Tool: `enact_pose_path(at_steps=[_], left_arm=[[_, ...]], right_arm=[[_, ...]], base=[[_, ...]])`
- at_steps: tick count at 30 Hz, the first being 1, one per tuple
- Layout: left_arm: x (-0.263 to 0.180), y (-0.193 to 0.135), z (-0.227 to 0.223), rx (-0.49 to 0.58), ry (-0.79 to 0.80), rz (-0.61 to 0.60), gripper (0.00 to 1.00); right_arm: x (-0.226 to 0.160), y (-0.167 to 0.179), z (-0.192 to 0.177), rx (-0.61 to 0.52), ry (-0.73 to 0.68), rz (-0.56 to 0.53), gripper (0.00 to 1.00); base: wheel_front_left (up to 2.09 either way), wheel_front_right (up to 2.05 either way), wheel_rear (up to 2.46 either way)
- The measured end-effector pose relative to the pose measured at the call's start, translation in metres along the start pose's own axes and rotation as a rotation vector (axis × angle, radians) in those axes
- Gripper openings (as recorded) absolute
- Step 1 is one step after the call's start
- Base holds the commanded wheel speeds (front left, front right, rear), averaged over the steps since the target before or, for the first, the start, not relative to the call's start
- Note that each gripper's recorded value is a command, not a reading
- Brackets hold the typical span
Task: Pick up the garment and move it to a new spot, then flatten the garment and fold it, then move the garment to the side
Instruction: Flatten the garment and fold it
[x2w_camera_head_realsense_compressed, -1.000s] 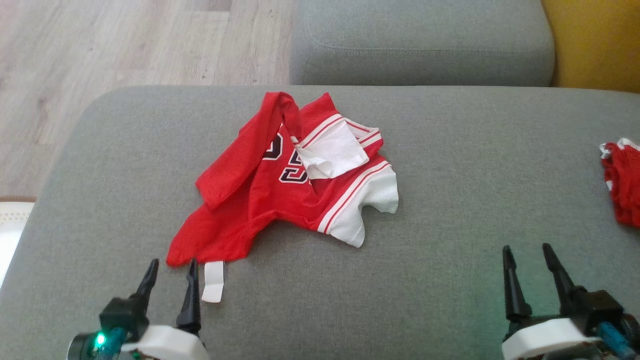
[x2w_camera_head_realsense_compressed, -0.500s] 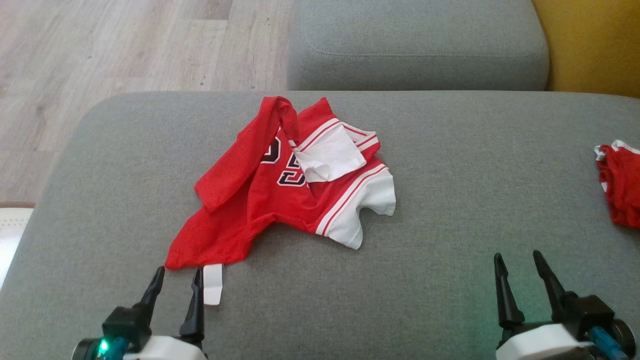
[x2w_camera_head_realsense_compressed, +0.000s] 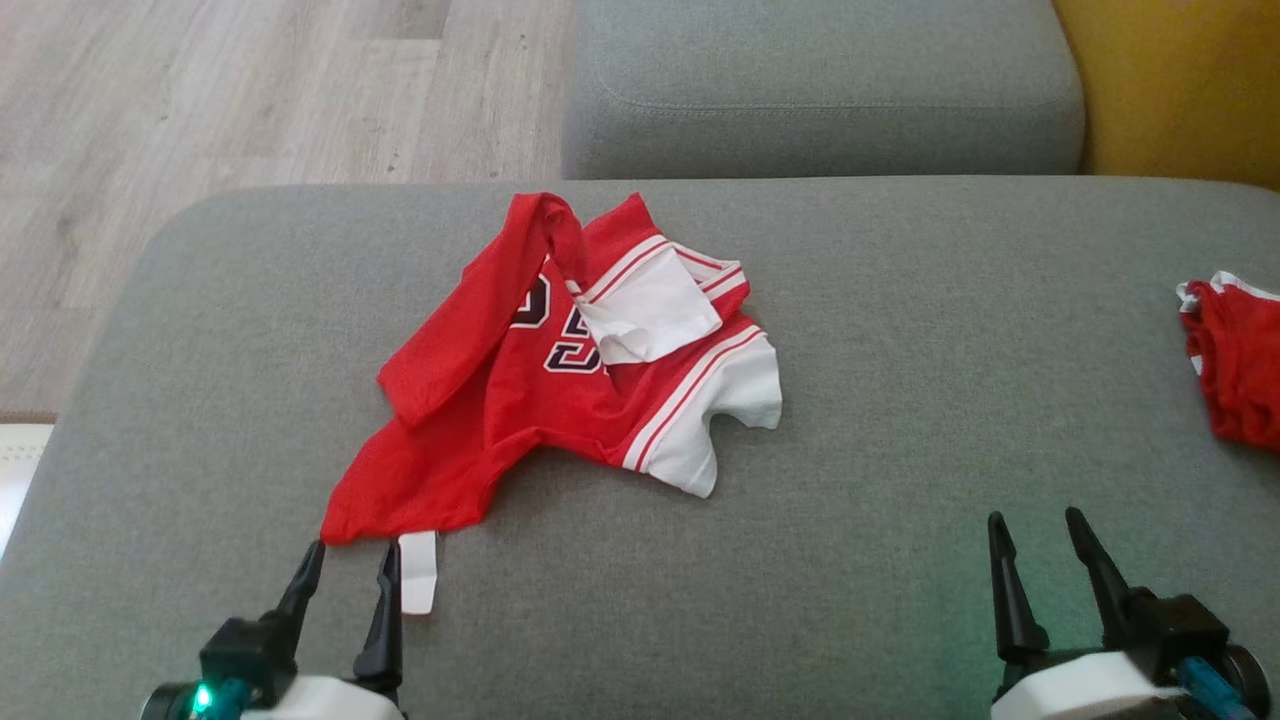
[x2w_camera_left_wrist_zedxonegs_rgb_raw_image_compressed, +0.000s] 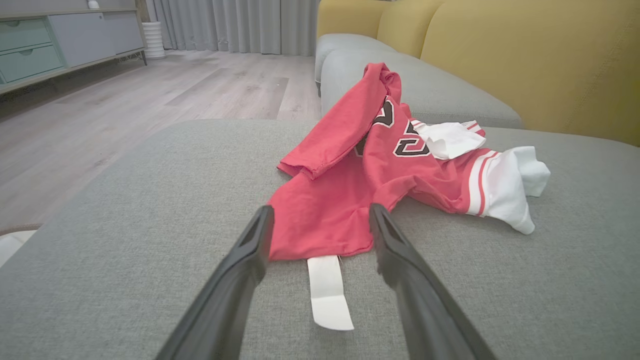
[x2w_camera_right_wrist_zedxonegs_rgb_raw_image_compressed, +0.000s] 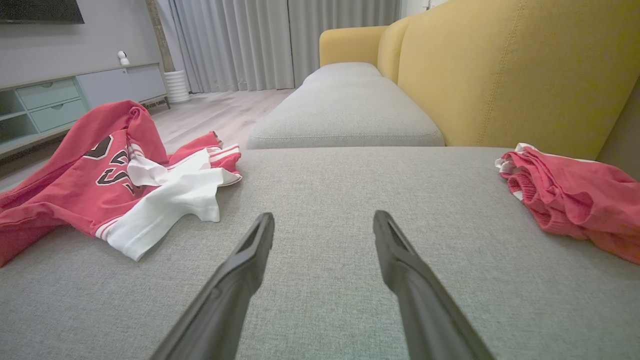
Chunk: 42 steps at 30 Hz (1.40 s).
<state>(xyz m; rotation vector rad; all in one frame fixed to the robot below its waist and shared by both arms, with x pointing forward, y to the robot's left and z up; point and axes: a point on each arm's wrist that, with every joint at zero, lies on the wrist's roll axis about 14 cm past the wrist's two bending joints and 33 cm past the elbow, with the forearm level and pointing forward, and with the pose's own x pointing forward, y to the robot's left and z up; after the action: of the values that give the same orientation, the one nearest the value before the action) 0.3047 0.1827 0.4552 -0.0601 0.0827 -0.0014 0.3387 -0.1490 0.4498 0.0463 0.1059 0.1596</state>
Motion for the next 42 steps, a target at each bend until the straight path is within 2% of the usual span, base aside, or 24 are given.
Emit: enact_pose_path(at_steps=[16, 33, 38, 42], left_arm=[[0.009, -0.008, -0.008, 0.017, 0.029, -0.061, 1.00], [0.011, -0.004, -0.012, 0.025, 0.045, -0.055, 1.00], [0.012, 0.001, -0.030, 0.026, 0.114, -0.033, 1.00], [0.029, 0.006, -0.031, 0.038, 0.168, -0.020, 1.00]], right_arm=[[0.000, 0.003, -0.003, 0.008, 0.009, 0.007, 1.00], [0.001, 0.004, -0.005, 0.009, 0.016, 0.010, 1.00], [0.013, 0.020, -0.004, 0.030, 0.019, 0.061, 1.00], [0.045, 0.038, 0.009, 0.015, 0.049, 0.151, 1.00]], base=[[0.00, 0.00, 0.00], [0.00, 0.00, 0.00], [0.00, 0.00, 0.00], [0.00, 0.00, 0.00]])
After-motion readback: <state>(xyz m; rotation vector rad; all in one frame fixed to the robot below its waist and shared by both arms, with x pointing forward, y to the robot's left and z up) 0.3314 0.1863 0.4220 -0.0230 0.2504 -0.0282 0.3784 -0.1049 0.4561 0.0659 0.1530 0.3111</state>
